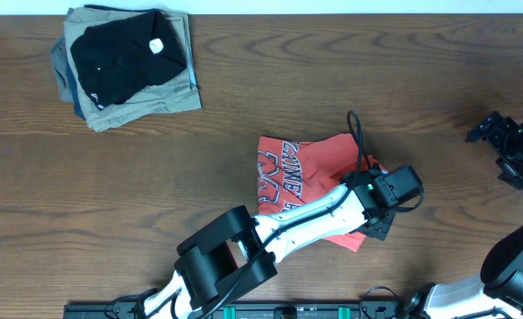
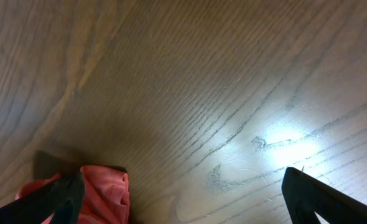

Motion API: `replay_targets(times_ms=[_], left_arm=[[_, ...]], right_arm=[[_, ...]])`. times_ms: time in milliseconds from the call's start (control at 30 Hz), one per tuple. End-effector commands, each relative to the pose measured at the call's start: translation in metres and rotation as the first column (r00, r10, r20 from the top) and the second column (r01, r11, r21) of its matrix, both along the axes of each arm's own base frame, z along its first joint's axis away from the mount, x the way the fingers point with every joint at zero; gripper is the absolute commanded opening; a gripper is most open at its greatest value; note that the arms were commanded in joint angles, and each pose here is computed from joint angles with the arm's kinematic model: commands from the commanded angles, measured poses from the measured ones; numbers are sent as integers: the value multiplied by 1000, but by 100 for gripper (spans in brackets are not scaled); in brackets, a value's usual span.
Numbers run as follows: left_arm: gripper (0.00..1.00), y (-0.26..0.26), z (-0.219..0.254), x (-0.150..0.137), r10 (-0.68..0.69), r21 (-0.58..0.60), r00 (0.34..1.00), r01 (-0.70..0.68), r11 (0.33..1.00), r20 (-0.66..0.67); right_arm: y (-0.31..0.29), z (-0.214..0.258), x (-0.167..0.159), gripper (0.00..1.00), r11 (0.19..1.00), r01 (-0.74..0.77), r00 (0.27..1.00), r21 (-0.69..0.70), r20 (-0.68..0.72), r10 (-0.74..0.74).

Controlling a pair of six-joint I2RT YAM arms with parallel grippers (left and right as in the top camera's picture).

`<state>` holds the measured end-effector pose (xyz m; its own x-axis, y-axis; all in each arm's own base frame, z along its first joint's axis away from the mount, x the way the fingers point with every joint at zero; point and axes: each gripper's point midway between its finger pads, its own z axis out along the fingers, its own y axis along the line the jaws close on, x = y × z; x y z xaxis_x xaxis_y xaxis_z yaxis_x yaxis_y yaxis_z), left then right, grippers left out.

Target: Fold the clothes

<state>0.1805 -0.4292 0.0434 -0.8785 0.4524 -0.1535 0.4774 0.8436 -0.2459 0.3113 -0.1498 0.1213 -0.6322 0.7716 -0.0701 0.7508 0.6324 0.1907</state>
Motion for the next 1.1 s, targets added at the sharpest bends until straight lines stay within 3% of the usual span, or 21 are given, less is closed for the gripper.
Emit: replay_targets(times_ms=[0,67,167,200,267,367,600,833,1067], left_arm=[[16,-5,39,-3,-57,-69,998,58,996,17],[31,1,62,0,-72,-86,996,76,993,53],[77,25,92,15,-22,-62,991,30,998,133],[87,37,100,20,-2,-41,987,9,999,159],[95,66,111,31,62,16,979,-67,998,193],[97,113,112,43,162,130,969,-188,973,188],[98,174,77,60,271,283,955,-295,912,123],[97,226,37,52,428,411,901,-417,811,70],[89,238,-2,40,475,414,880,-433,801,2]], right_arm=[[-5,9,0,99,1000,9,1000,-23,20,-8],[-5,9,0,99,1000,9,1000,-23,20,-8],[-5,9,0,99,1000,9,1000,-23,20,-8],[-5,9,0,99,1000,9,1000,-23,20,-8],[-5,9,0,99,1000,9,1000,-23,21,-8],[-5,9,0,99,1000,9,1000,-23,20,-8],[-5,9,0,99,1000,9,1000,-23,21,-8],[-5,9,0,99,1000,9,1000,-23,20,-8],[-5,9,0,99,1000,9,1000,-23,20,-8]])
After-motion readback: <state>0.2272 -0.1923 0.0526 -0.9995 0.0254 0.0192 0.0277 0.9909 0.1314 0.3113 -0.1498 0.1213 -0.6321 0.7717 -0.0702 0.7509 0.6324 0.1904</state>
